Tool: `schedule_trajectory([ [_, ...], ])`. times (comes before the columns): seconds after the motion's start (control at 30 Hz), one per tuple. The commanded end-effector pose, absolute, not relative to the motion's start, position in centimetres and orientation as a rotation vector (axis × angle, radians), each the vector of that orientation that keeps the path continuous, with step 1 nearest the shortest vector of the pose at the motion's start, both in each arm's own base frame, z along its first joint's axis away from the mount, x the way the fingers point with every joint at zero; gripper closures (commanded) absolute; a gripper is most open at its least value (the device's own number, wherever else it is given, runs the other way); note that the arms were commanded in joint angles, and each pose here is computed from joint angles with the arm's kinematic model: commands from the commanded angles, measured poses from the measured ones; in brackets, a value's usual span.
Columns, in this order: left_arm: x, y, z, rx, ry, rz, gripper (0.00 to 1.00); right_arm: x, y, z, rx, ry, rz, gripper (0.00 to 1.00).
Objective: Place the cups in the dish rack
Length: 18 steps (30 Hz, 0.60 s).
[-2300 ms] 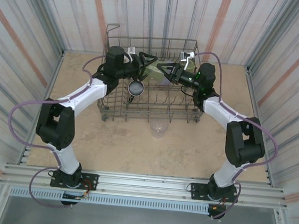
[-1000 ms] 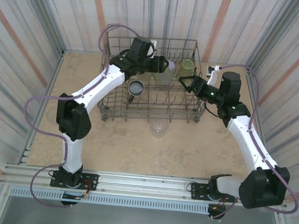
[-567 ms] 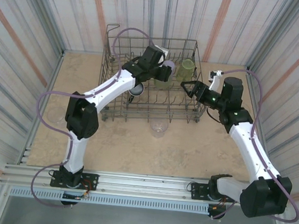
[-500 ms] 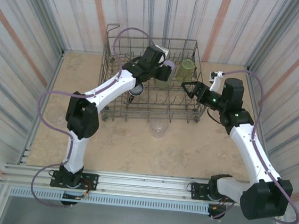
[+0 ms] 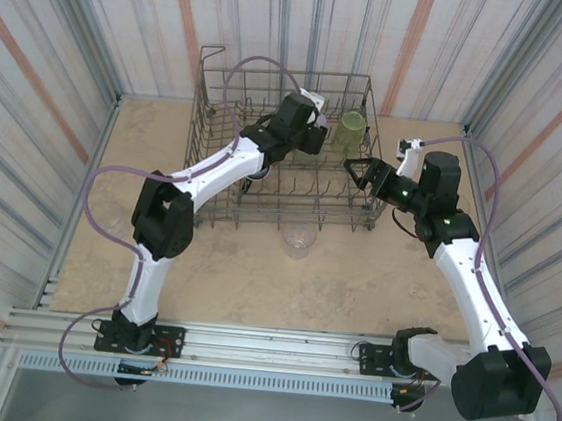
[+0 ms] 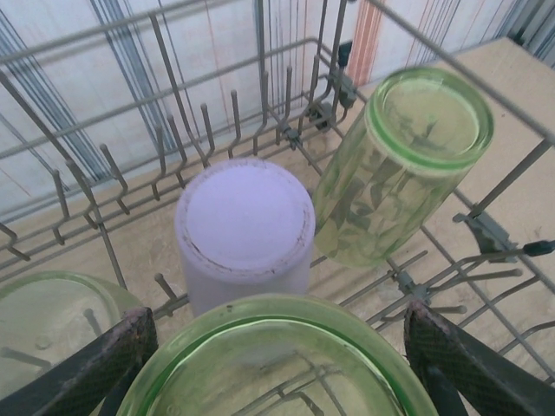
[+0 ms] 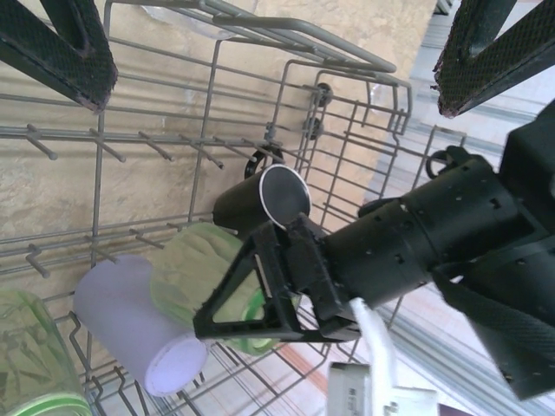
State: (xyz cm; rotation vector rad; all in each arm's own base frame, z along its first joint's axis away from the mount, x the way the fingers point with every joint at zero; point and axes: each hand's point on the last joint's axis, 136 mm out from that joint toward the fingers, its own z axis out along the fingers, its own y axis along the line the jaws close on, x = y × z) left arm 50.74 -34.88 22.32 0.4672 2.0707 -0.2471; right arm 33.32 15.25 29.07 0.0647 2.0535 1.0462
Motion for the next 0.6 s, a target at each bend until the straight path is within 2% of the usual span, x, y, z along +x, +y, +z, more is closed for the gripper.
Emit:
schedule_trajectory([
  [0.0, 51.3, -34.7, 21.3, 0.454, 2.064, -0.209, 1.0, 32.8, 14.6, 29.4, 0.051, 2.041, 1.011, 0.01],
  [0.57, 51.3, -34.2, 17.7, 0.431, 2.095, -0.166, 1.0, 33.3, 14.7, 28.9, 0.061, 2.048, 1.018, 0.01],
])
